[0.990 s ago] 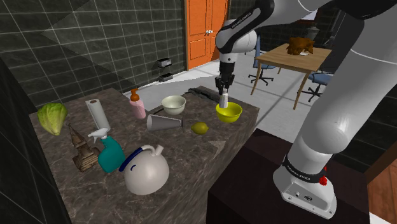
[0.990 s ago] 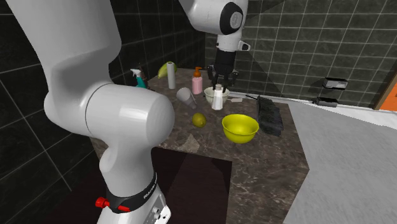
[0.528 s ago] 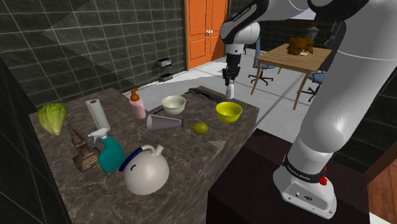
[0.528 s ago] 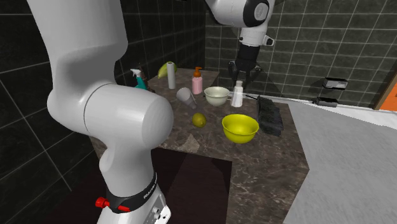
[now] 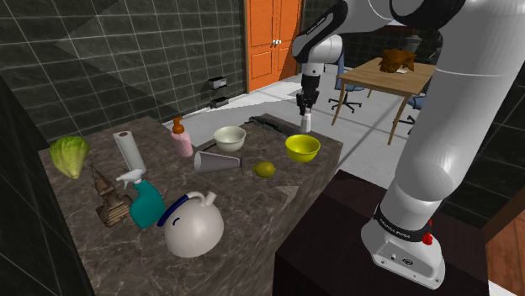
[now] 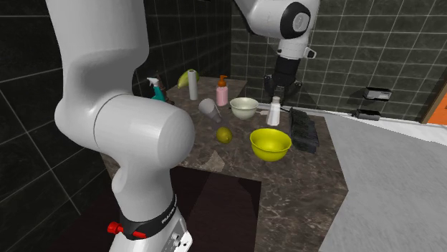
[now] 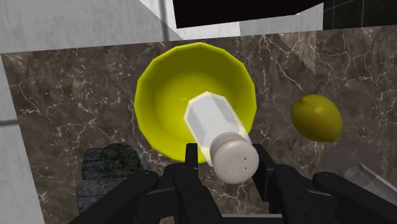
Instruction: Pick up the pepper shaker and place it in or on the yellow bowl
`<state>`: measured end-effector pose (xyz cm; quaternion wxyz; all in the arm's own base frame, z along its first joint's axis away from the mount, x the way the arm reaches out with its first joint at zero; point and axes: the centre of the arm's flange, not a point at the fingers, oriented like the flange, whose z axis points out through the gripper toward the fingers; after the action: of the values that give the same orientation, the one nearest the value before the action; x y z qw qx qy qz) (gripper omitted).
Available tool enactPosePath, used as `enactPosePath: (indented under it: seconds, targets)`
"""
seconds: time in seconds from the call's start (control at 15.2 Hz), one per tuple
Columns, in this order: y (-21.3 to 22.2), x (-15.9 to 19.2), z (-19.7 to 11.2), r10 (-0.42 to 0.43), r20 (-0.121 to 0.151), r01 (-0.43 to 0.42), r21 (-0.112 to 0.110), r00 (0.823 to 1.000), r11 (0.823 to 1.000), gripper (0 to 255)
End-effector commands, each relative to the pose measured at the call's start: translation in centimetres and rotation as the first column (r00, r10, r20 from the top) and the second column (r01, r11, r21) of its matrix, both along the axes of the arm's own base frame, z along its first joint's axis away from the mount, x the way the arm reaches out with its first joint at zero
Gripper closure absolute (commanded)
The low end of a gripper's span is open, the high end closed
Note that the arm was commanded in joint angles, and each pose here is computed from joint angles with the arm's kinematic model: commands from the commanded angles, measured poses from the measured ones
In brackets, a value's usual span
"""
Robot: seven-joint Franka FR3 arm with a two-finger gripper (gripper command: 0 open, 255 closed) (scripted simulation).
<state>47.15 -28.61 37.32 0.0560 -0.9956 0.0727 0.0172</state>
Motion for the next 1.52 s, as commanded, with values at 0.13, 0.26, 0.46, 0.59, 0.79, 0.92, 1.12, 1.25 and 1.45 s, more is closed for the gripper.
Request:
enactPosePath:
  seconds: [0.13,0.26,0.46,0.59,0.79,0.92,1.12,1.25,1.45]
  targets:
    - [-0.1,-0.1,-2.2,0.0,0.0,0.0,0.0,1.0,1.0,255]
    - [-0.1,-0.1,-3.3,0.0,0.0,0.0,0.0,1.0,1.0,255]
    - [-0.1,-0.1,-4.9,0.0,0.0,0.0,0.0,1.0,1.0,255]
    - [-0.1,-0.1,-5.9,0.0,0.0,0.0,0.0,1.0,1.0,255]
    - [-0.1,-0.1,-7.5,0.0,0.0,0.0,0.0,1.0,1.0,255]
    - [-0.1,-0.1,-7.7,0.0,0.0,0.0,0.0,1.0,1.0,255]
    - [-0.1,-0.1,-7.7,0.0,0.0,0.0,0.0,1.0,1.0,255]
    - [-0.1,-0.1,-7.7,0.0,0.0,0.0,0.0,1.0,1.0,255]
    - [-0.1,-0.1,-7.7,0.0,0.0,0.0,0.0,1.0,1.0,0]
